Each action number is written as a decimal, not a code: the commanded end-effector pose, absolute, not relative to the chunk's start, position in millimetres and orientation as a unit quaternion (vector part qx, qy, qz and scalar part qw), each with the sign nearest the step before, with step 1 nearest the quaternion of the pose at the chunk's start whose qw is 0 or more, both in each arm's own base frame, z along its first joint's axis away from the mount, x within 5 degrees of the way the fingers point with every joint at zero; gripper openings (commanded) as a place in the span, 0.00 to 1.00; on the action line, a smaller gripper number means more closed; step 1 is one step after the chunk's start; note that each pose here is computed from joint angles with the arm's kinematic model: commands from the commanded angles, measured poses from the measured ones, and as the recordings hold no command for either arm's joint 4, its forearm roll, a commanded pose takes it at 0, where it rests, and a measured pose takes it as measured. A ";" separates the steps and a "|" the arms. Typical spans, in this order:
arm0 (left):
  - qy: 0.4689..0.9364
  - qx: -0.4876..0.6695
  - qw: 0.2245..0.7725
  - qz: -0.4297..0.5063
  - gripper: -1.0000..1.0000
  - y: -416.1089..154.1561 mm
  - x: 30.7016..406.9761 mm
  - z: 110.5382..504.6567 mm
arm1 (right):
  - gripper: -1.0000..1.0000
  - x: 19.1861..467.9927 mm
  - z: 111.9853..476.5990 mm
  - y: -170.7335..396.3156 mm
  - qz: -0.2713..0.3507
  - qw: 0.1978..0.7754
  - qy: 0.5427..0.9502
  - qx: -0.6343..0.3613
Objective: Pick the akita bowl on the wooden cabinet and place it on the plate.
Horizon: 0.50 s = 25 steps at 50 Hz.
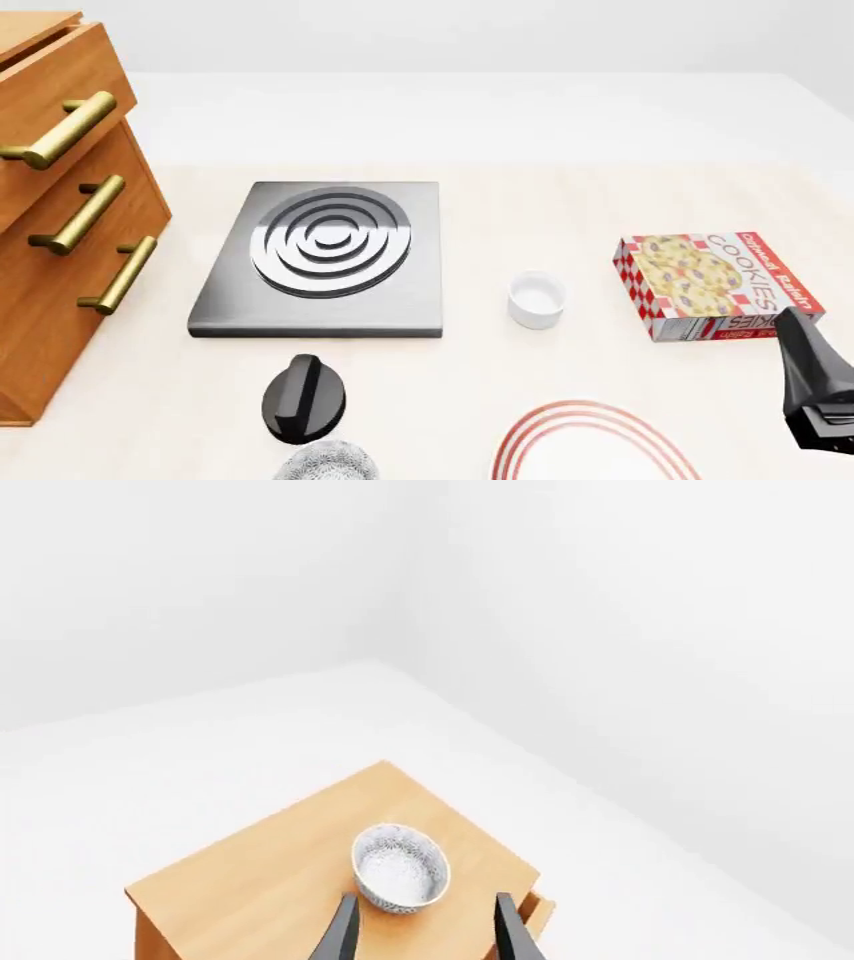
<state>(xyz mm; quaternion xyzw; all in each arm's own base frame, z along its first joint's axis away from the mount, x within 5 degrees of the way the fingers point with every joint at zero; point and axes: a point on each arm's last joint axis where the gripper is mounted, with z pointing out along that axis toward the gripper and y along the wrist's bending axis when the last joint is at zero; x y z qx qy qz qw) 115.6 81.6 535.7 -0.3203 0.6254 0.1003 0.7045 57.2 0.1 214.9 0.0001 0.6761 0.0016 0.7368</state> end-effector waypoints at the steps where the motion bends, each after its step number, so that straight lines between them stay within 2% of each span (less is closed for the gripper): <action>1: 0.617 -0.341 0.700 0.116 1.00 97.4 123.1 536.6 | 1.00 56.9 214.9 0.1 0.002 0.737 0.676 0.000; 25: 0.610 -0.405 0.675 0.091 1.00 133.6 152.0 516.8 | 1.00 57.0 214.9 0.2 0.002 0.737 0.676 0.000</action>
